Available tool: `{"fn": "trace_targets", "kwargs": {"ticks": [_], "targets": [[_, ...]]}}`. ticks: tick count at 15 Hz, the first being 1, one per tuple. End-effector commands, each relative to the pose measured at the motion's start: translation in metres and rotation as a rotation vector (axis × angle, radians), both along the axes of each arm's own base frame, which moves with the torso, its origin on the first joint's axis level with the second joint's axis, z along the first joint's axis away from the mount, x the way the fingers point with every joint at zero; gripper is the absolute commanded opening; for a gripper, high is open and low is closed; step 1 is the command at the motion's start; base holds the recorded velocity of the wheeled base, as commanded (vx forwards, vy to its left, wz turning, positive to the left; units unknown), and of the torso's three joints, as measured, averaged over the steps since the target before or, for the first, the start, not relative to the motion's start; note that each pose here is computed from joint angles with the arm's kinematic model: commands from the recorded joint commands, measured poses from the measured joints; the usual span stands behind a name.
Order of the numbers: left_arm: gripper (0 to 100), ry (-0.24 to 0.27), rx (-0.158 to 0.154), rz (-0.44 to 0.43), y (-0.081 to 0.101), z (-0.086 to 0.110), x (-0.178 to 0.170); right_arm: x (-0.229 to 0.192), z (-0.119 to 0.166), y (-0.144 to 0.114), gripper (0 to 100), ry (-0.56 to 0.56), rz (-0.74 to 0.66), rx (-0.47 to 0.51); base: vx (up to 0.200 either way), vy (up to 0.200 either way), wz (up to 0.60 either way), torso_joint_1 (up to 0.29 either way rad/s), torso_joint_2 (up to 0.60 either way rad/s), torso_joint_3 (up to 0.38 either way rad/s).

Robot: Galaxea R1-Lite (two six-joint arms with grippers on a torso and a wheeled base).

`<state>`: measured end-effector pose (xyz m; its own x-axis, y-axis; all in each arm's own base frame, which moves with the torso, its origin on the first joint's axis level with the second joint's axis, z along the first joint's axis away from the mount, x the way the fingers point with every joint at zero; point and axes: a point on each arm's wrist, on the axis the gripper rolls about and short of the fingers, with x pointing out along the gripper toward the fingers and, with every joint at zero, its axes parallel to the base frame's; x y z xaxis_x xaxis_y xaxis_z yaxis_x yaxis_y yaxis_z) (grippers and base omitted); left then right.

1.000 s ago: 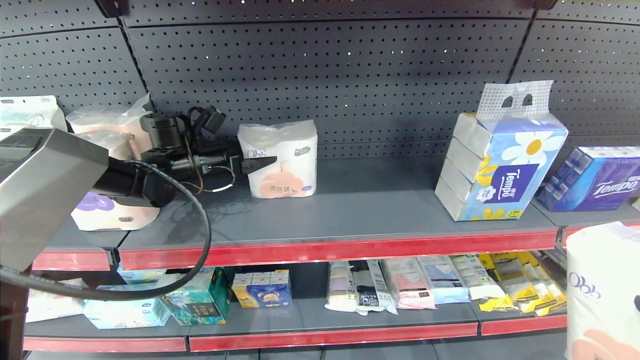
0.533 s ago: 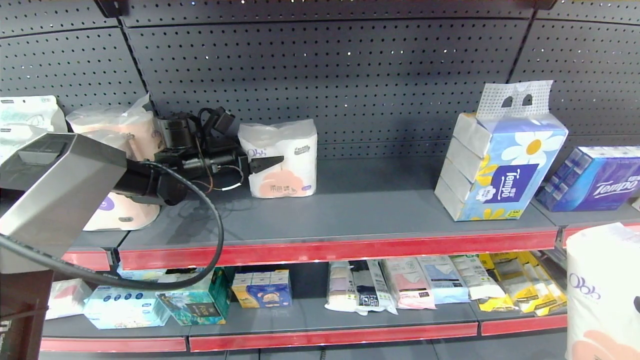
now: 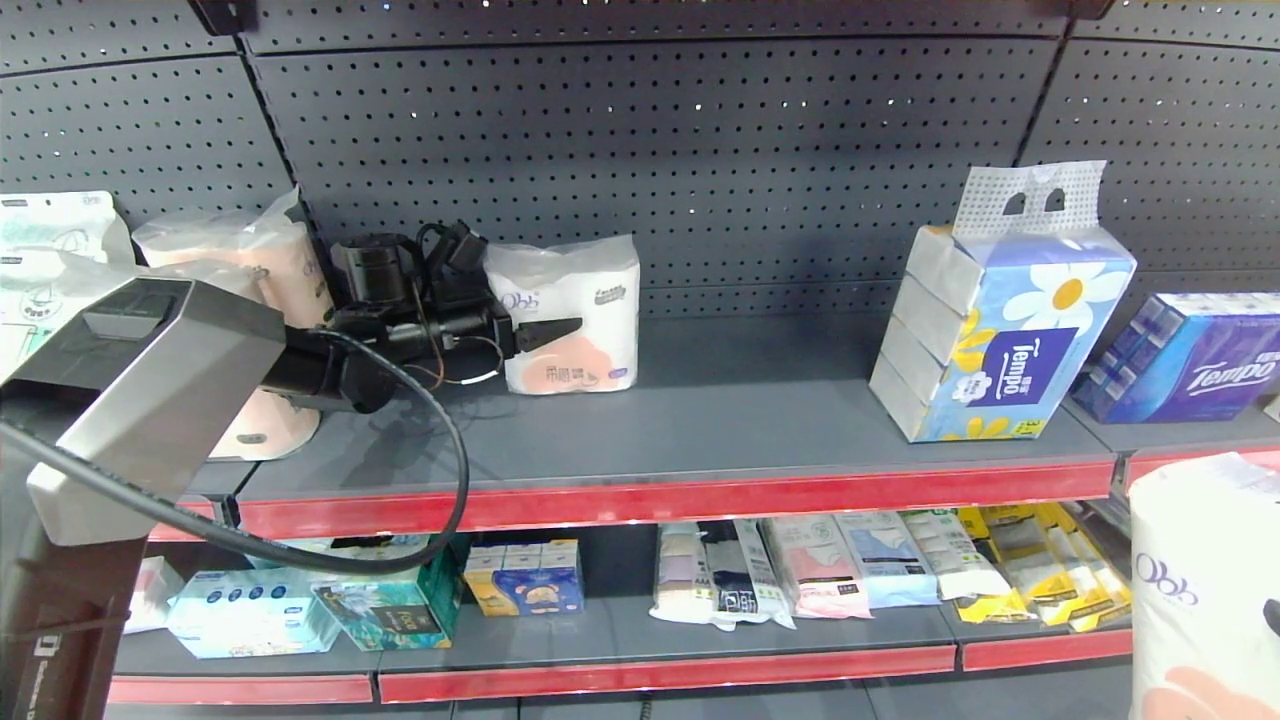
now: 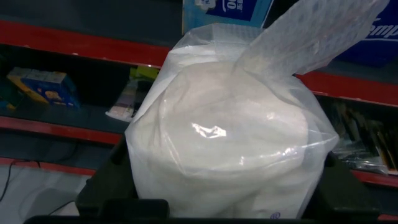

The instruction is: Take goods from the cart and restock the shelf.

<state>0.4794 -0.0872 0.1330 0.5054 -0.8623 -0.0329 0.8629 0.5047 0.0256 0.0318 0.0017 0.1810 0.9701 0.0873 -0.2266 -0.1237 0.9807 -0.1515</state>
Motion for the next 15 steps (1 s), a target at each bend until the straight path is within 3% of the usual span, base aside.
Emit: {"fn": "trace_targets", "kwargs": {"ticks": [1, 2, 9, 15], "targets": [[100, 0.003, 0.000, 0.000, 0.000, -0.002, 0.001, 0.000, -0.002, 0.000, 0, 0.003, 0.001, 0.000, 0.000, 0.000, 0.00, 0.000, 0.00, 0.000], [0, 0.005, 0.000, 0.000, 0.000, -0.003, 0.001, 0.000, -0.002, 0.000, 0, 0.003, 0.001, 0.000, 0.000, 0.000, 0.00, 0.000, 0.00, 0.000], [0, -0.003, 0.000, -0.003, 0.000, -0.003, 0.001, 0.001, -0.002, 0.000, 0, 0.011, 0.001, 0.000, 0.000, 0.000, 0.00, 0.000, 0.00, 0.000], [0, -0.001, -0.002, -0.078, 0.014, 0.010, -0.016, 0.002, -0.002, 0.000, 0, 0.015, -0.001, 0.000, 0.000, 0.000, 0.00, 0.000, 0.00, 0.000]]}}
